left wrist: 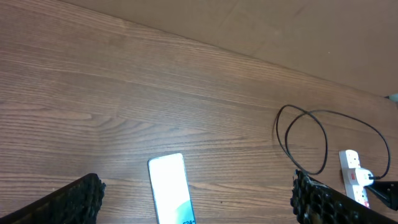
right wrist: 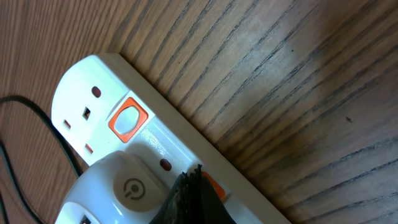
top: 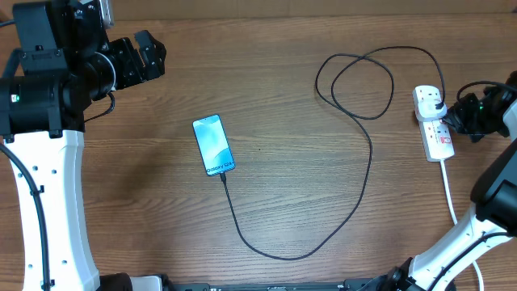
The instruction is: Plug charger to phone and switch on socket
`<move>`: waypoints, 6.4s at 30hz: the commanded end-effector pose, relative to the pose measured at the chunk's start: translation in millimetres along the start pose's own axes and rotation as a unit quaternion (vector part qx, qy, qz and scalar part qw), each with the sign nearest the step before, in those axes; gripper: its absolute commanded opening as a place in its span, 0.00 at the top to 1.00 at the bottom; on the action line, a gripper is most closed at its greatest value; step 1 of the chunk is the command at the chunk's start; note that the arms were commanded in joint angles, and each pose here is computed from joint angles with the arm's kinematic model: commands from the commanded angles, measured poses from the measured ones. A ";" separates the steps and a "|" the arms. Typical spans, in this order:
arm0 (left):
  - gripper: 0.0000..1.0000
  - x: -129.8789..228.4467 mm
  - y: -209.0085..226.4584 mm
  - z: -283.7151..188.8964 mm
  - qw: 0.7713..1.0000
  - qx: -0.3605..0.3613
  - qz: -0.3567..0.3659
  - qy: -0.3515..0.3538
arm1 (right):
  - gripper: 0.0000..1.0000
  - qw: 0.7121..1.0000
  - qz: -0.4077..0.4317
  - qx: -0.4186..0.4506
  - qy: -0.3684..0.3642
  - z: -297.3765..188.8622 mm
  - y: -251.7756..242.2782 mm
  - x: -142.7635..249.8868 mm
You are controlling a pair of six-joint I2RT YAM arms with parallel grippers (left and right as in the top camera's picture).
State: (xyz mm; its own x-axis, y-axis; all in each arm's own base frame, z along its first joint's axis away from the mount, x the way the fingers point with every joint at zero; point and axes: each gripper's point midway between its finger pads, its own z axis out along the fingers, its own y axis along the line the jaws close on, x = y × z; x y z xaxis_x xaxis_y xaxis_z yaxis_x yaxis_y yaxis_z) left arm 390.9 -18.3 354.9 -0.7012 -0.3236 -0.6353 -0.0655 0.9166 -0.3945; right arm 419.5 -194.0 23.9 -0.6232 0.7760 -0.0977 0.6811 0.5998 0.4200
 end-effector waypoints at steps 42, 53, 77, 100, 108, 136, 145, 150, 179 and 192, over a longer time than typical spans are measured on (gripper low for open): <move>0.00 0.3 -0.3 1.9 1.000 0.004 0.004 0.003 | 0.96 0.995 -0.031 0.000 0.096 37.6 28.1 70.4; 0.00 0.3 -0.3 1.9 1.000 0.004 0.004 0.003 | 0.96 0.994 -0.035 0.004 0.108 38.9 31.7 78.7; 0.00 0.3 -0.3 1.9 1.000 0.004 0.004 0.003 | 0.96 0.993 -0.038 0.029 0.105 41.0 28.8 81.2; 0.01 0.3 -0.3 1.9 1.000 0.004 0.004 0.003 | 0.96 0.990 0.014 -0.058 -0.130 -127.7 30.3 -40.3; 0.00 0.3 -0.3 1.9 1.000 0.004 0.004 0.003 | 0.90 0.964 -0.108 -0.160 -0.182 -219.3 95.2 -9.3; 0.00 0.2 -0.3 1.9 1.000 0.004 0.005 0.003 | 0.28 0.892 -0.353 -0.263 -0.100 -301.7 233.6 231.0; 0.00 0.3 -0.3 1.9 1.000 0.004 0.004 0.003 | 0.00 0.912 -0.329 -0.232 -0.077 -291.0 225.0 240.6; 0.00 0.3 -0.3 1.9 1.000 0.004 0.004 0.003 | 0.00 0.912 -0.328 -0.232 -0.078 -290.9 224.9 240.4; 0.00 0.2 -0.3 1.9 1.000 0.004 0.005 0.003 | 0.00 0.839 -0.399 -0.188 -0.319 -328.1 195.5 227.8; 0.00 0.3 -0.3 1.9 1.000 0.004 0.004 0.003 | 0.00 0.729 -0.505 -0.216 -0.408 -277.4 143.8 268.5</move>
State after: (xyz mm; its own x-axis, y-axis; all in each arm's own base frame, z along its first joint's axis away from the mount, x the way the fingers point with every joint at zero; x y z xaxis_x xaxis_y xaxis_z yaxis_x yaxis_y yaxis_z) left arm 390.8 -18.4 354.8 -0.7015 -0.3236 -0.6350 -0.0657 0.9165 -0.3945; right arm 250.7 38.0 324.8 -0.2151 0.0499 -0.9753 -0.1920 0.9770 0.0924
